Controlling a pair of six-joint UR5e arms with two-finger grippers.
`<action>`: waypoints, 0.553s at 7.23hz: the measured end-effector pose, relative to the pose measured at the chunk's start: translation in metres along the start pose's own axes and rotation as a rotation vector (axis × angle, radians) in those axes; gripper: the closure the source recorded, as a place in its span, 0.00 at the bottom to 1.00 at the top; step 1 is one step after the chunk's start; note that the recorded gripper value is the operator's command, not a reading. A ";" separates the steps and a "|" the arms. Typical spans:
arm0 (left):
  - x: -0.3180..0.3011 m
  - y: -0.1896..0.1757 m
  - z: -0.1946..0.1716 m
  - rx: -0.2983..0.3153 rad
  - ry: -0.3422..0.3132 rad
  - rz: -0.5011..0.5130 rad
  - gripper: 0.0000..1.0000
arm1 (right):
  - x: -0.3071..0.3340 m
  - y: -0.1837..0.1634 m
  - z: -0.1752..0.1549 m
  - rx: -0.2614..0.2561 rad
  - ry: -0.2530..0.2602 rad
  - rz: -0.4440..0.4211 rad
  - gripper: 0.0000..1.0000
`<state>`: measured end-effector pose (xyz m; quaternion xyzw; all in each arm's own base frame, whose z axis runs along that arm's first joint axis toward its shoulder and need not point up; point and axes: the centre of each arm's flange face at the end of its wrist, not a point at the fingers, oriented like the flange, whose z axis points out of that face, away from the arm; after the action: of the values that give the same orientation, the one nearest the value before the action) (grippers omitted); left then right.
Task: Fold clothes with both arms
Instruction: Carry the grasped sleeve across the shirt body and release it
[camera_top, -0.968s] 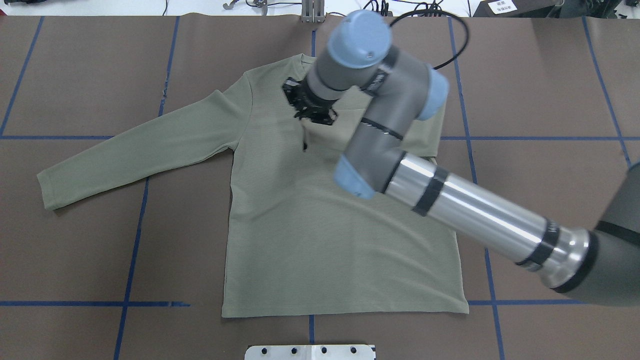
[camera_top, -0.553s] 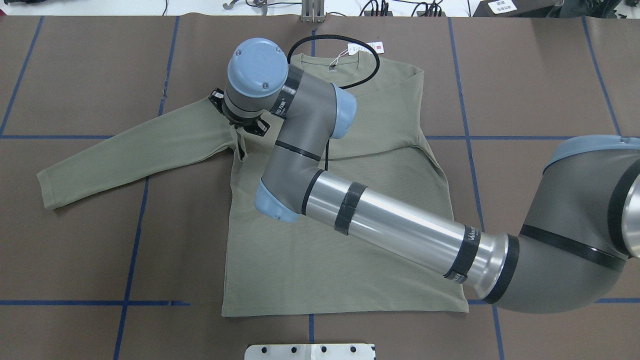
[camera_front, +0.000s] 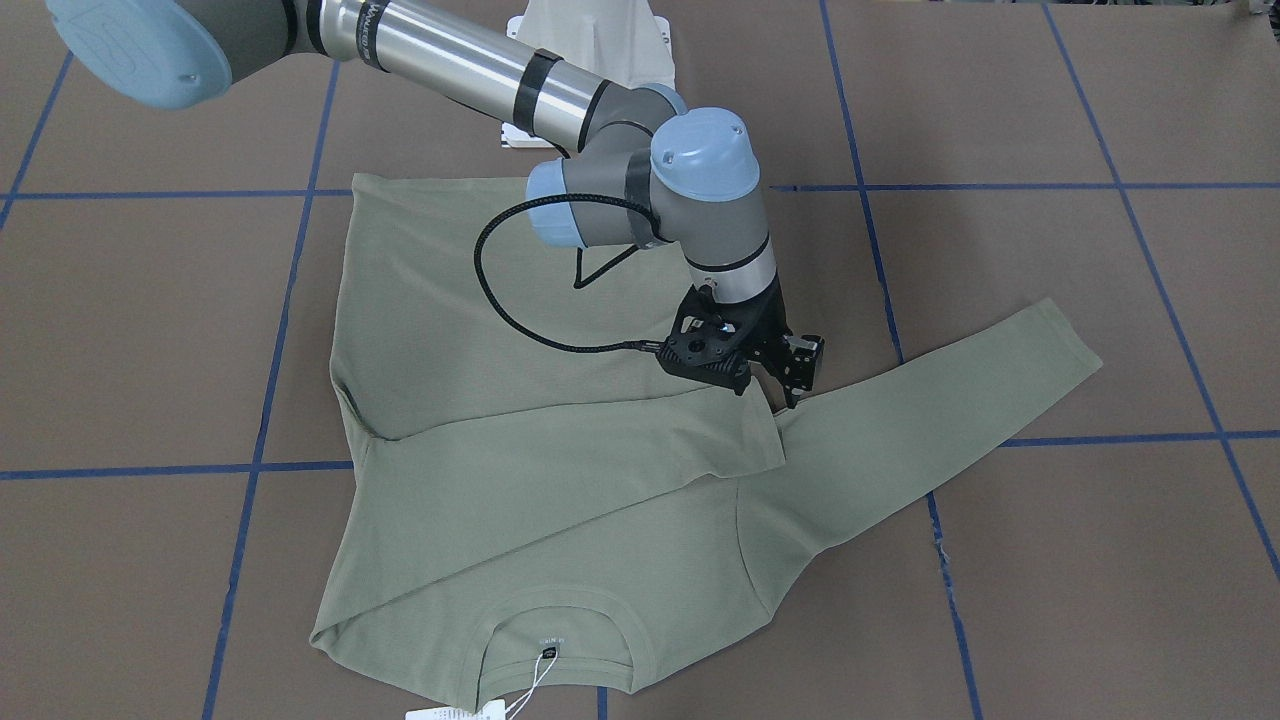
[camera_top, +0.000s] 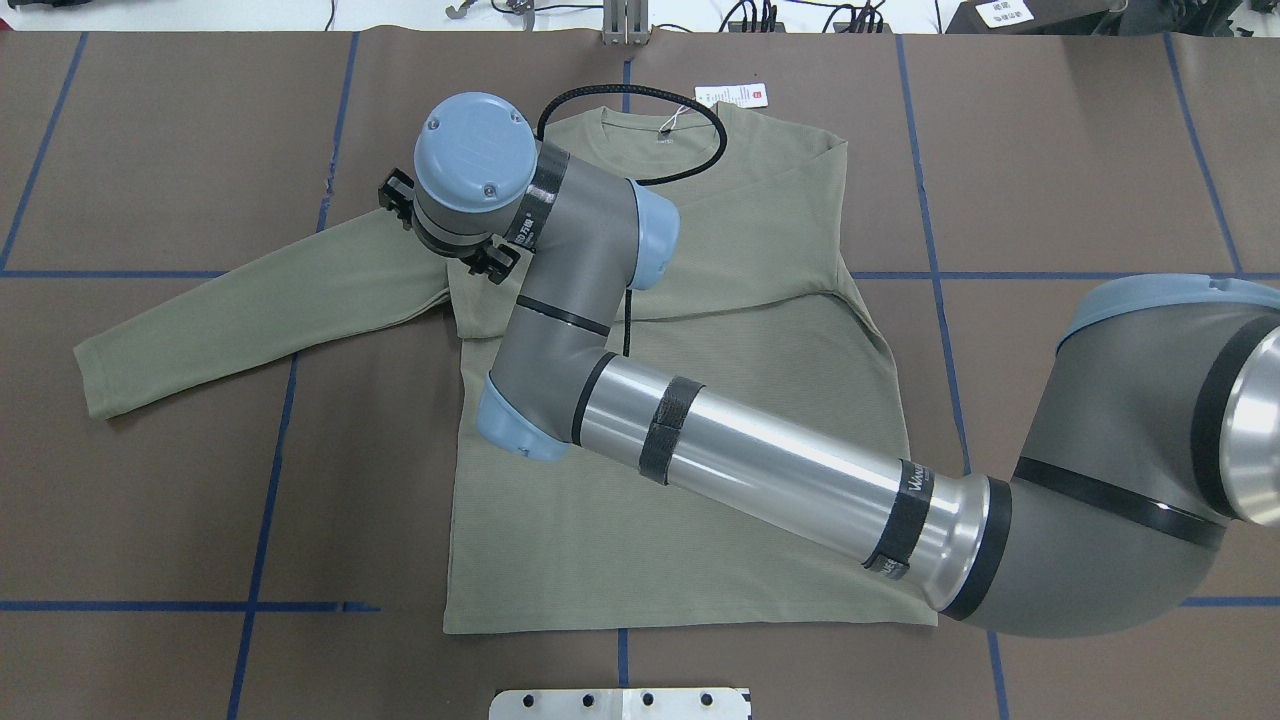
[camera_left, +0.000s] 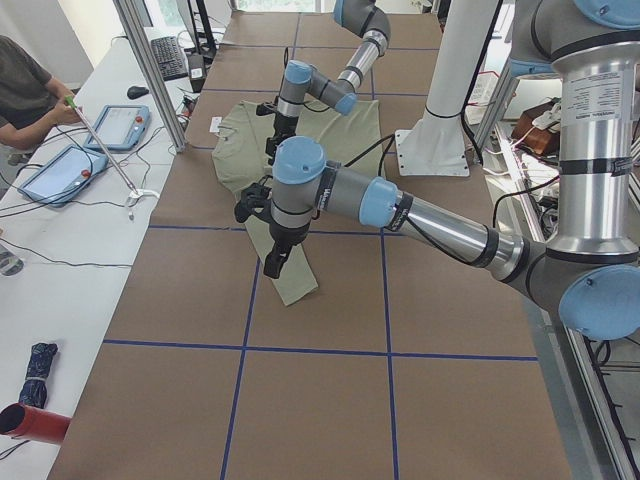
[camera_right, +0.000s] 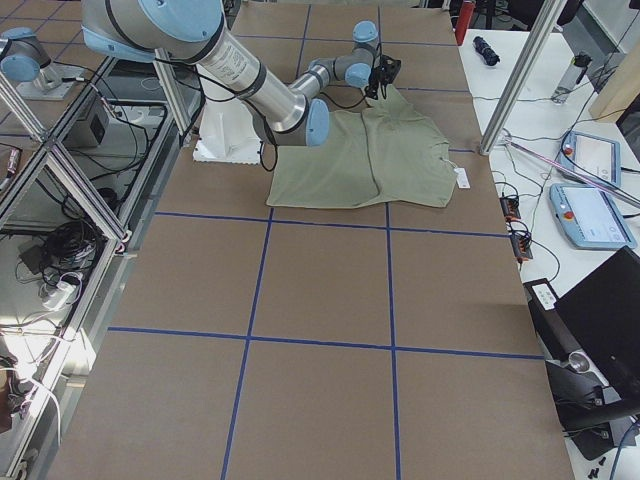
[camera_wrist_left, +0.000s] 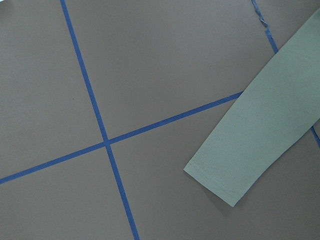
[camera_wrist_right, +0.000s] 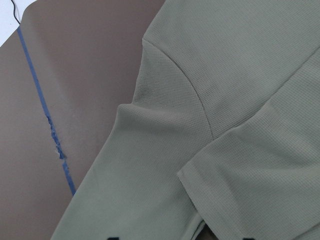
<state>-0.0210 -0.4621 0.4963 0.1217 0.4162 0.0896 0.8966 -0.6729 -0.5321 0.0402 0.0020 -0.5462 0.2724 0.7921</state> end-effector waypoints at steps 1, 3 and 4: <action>-0.001 -0.012 0.038 -0.026 0.031 -0.050 0.01 | 0.019 -0.013 -0.010 -0.018 -0.009 0.002 0.00; -0.011 -0.036 0.124 -0.059 0.065 -0.121 0.01 | 0.117 -0.087 -0.054 -0.085 0.003 0.027 0.00; -0.021 -0.041 0.161 -0.074 0.076 -0.147 0.02 | 0.182 -0.135 -0.091 -0.117 0.016 0.025 0.00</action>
<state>0.0921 -0.5299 0.6003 0.0540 0.4542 0.0434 0.8882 -0.4889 -0.5417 0.2006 -0.0533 -0.5549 0.2498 0.7917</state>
